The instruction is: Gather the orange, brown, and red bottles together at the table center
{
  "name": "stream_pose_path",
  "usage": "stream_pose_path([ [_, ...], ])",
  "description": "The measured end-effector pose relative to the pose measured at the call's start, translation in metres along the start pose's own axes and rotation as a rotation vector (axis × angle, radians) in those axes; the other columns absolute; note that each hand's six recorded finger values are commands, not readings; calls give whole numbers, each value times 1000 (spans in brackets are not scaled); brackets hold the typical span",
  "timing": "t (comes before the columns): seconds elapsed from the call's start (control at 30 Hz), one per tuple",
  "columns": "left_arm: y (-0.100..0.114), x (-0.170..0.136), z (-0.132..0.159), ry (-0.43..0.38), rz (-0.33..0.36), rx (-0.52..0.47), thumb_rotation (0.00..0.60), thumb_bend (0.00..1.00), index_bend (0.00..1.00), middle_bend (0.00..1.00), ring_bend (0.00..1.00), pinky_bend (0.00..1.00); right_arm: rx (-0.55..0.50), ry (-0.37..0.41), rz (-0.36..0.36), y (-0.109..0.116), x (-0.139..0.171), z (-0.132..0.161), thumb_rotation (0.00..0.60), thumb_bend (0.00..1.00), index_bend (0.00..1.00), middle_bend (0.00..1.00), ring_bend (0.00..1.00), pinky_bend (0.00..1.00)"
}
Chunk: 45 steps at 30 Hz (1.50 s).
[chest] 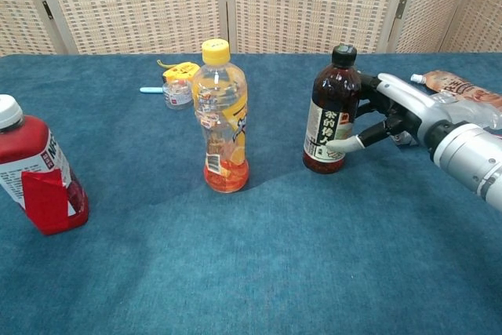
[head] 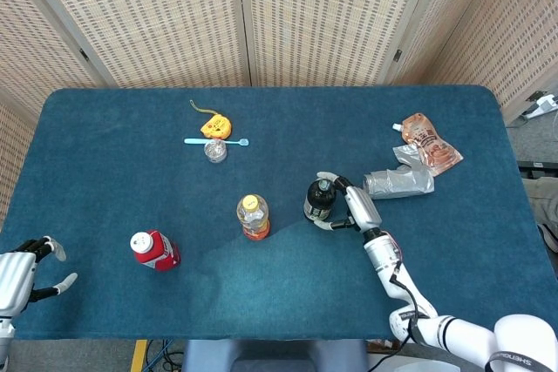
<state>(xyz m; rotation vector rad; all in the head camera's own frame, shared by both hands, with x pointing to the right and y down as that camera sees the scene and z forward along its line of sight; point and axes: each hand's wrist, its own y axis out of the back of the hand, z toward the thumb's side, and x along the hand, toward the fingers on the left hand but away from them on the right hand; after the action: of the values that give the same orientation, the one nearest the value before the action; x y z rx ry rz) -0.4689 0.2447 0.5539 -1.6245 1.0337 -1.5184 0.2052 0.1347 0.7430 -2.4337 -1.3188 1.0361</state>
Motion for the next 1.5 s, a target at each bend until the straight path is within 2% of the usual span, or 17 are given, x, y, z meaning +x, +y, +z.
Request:
stream_pose_path([
  [0.13,1,-1,0,-1,3,-2,600,135,550,454,411,611,5,2,5,-4,-5,2,600,0,246,319,218,357],
  [0.27,1,0,0,1,3,-3,600,135,550,454,411,611,13,1,1,-7,-9,2,600,0,319,397,304,437],
  [0.43,2,0,-1,3,6,-4,600,135,550,454,411,611,21,2,-6,-8,-13,3,600,0,392,454,363,491],
  [0.8,2,0,-1,4,7,-6,600,135,550,454,411,611,0,26,-6,-13,-17,11,600,0,411,470,378,500],
  [1.23,3,0,-3,9,7,-8,600,135,550,454,411,611,-23,83,15,-31,-29,33,600,0,411,470,378,500],
  [1.5,5,-1,-4,10,12,-11,600,134,550,454,411,611,-13,91,28,-37,-29,35,600,0,412,463,378,500],
])
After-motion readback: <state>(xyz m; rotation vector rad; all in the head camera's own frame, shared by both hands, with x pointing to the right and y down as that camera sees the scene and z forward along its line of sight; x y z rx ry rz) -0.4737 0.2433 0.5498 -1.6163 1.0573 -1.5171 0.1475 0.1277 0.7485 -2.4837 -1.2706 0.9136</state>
